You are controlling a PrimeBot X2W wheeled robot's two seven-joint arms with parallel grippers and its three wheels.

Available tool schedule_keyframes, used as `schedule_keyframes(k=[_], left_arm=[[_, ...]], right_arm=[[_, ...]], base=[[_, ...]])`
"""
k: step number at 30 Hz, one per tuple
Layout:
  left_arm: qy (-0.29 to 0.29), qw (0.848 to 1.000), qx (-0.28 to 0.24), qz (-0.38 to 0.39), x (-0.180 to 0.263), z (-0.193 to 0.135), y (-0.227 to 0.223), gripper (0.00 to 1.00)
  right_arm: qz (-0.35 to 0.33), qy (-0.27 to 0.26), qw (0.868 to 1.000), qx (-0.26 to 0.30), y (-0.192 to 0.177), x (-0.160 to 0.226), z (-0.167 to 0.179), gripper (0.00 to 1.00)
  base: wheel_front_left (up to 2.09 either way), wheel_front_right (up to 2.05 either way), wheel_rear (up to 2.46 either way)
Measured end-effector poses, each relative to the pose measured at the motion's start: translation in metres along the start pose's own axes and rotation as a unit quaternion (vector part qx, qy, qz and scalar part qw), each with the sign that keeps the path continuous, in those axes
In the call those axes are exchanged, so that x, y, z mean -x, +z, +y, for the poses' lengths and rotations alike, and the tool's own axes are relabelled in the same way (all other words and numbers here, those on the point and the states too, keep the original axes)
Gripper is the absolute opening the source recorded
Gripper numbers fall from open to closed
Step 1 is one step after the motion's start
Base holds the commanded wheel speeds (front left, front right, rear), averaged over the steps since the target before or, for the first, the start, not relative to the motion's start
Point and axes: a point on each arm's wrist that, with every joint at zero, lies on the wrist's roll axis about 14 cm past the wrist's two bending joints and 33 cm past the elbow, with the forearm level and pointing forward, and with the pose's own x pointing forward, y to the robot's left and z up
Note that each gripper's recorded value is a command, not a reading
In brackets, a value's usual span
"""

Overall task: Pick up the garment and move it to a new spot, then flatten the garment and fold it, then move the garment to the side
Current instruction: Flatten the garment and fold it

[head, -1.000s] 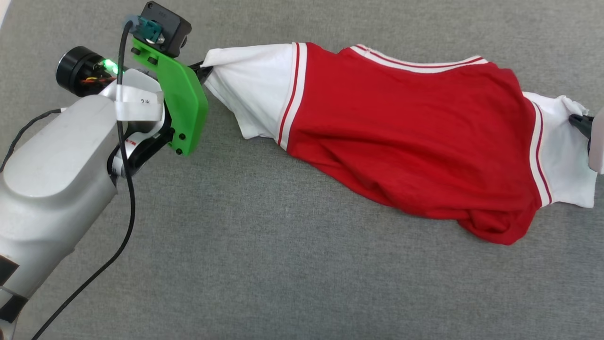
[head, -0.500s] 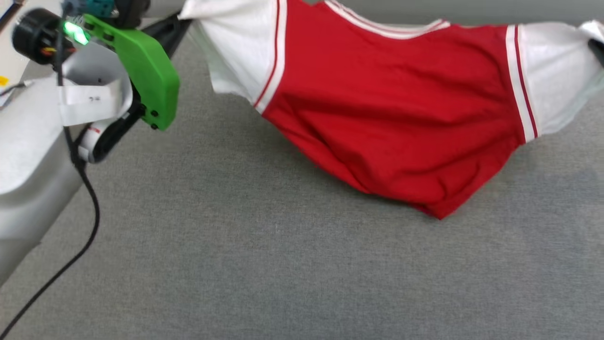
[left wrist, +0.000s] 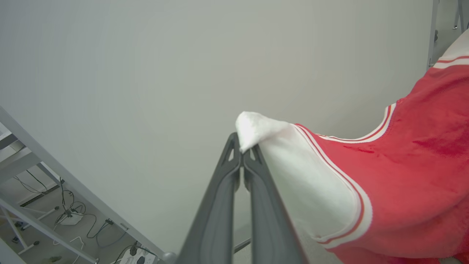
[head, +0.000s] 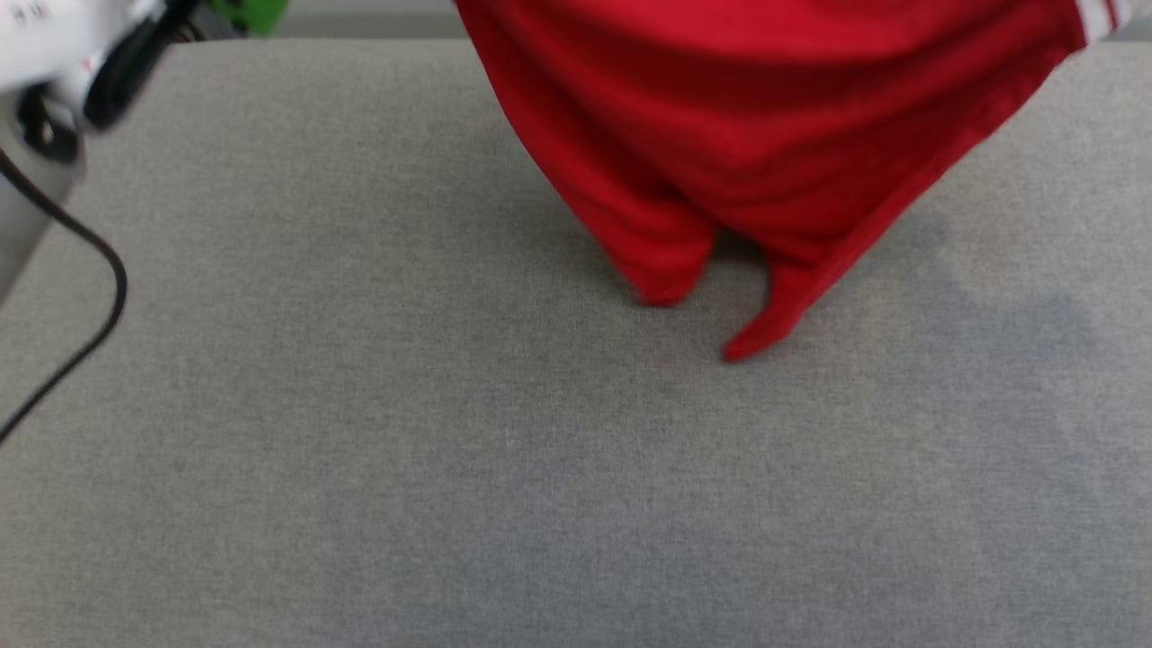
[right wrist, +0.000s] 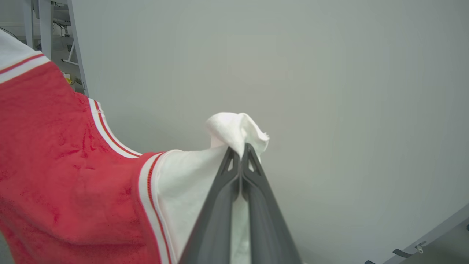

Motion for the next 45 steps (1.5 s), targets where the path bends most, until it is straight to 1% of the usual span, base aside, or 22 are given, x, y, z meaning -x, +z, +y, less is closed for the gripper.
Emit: schedule_keyframes(k=[4,7,12,14,20,26,30,33,36,40,45], left_arm=[[0.015,0.999,-0.021,-0.03,-0.025,0.014,0.018,0.0],[0.026,0.998,-0.03,-0.05,-0.045,0.026,0.028,0.0],[0.052,0.993,-0.059,-0.084,-0.078,0.049,0.038,0.0],[0.058,0.992,-0.05,-0.1,-0.09,0.055,0.04,0.0],[0.081,0.989,-0.05,-0.111,-0.117,0.075,0.022,0.0],[0.091,0.99,-0.039,-0.096,-0.129,0.084,-0.008,0.0],[0.093,0.991,-0.031,-0.091,-0.124,0.089,-0.017,0.0],[0.093,0.993,-0.02,-0.072,-0.118,0.087,-0.038,0.0],[0.087,0.995,0.005,-0.042,-0.106,0.076,-0.077,0.0],[0.081,0.996,0.029,-0.007,-0.084,0.06,-0.113,0.0],[0.079,0.993,0.077,0.033,-0.045,0.033,-0.156,0.0]], right_arm=[[-0.03,-0.024,0.999,0.019,0.023,-0.025,-0.015,0.0],[-0.043,-0.045,0.998,0.029,0.033,-0.046,-0.029,0.0],[-0.063,-0.082,0.994,0.045,0.039,-0.081,-0.056,0.0],[-0.072,-0.092,0.992,0.049,0.041,-0.093,-0.064,0.0],[-0.096,-0.11,0.987,0.064,0.041,-0.125,-0.077,0.0],[-0.089,-0.097,0.989,0.067,0.022,-0.147,-0.068,0.0],[-0.076,-0.088,0.991,0.066,0.008,-0.151,-0.061,0.0],[-0.065,-0.081,0.993,0.061,-0.005,-0.148,-0.057,0.0],[-0.042,-0.063,0.996,0.043,-0.038,-0.141,-0.042,0.0],[-0.013,-0.036,0.999,0.019,-0.074,-0.124,-0.017,0.0],[0.02,-0.009,1.0,-0.018,-0.109,-0.088,0.011,0.0]], base=[[0.0,0.0,0.0],[0.0,0.0,0.0],[0.0,0.0,0.0],[0.0,0.0,0.0],[0.0,0.0,0.0],[0.0,0.0,0.0],[0.0,0.0,0.0],[0.0,0.0,0.0],[0.0,0.0,0.0],[0.0,0.0,0.0],[0.0,0.0,0.0]])
